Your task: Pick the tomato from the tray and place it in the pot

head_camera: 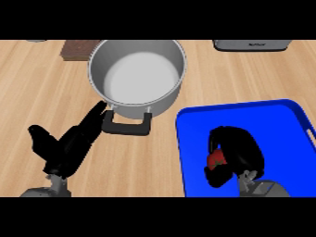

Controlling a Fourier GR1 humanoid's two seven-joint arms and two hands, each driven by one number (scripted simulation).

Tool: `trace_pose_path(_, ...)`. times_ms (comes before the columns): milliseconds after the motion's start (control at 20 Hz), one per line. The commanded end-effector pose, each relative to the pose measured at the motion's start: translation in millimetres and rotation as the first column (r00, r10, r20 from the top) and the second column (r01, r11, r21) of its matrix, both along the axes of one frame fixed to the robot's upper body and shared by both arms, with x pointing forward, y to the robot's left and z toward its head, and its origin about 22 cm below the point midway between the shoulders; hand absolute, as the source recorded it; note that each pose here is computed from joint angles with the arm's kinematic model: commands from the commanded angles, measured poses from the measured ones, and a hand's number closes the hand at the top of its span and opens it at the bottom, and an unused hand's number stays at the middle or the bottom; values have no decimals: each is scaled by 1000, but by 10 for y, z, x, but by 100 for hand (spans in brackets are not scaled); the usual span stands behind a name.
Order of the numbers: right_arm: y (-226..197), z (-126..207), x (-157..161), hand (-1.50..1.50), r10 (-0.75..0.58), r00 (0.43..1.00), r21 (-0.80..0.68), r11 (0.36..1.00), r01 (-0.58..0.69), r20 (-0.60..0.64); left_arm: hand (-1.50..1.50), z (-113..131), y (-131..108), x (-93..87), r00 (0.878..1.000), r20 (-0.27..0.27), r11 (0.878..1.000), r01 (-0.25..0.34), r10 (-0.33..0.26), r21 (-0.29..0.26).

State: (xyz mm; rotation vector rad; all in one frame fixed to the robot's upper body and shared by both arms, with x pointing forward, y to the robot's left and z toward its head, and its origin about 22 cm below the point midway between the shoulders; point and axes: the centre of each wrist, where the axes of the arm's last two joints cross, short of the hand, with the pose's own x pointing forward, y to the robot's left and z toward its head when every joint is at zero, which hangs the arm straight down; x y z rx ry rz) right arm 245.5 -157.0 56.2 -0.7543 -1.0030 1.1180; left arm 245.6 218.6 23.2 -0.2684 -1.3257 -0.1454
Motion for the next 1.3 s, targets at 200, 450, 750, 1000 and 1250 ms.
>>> trace_pose_path(200,-49,881,-273,150,-130,934,20,991,130,332,0,87,59,-7,1000,-10,1000,-10,10,-20)
trace_pose_path(450,72,1434,-484,150,-73,882,94,995,33,466,0,-19,-61,-39,1000,3,1000,-3,3,-1)
trace_pose_path(750,214,1963,-396,150,-14,814,189,975,-118,580,0,41,-38,42,1000,-10,1000,2,-2,5)
trace_pose_path(1000,310,2401,-99,150,-63,826,271,956,-111,560,0,32,-24,-76,1000,-3,1000,14,-14,-6)
trace_pose_path(1250,713,2612,325,150,-56,843,266,958,-105,536,0,58,43,-48,1000,6,1000,14,-14,19)
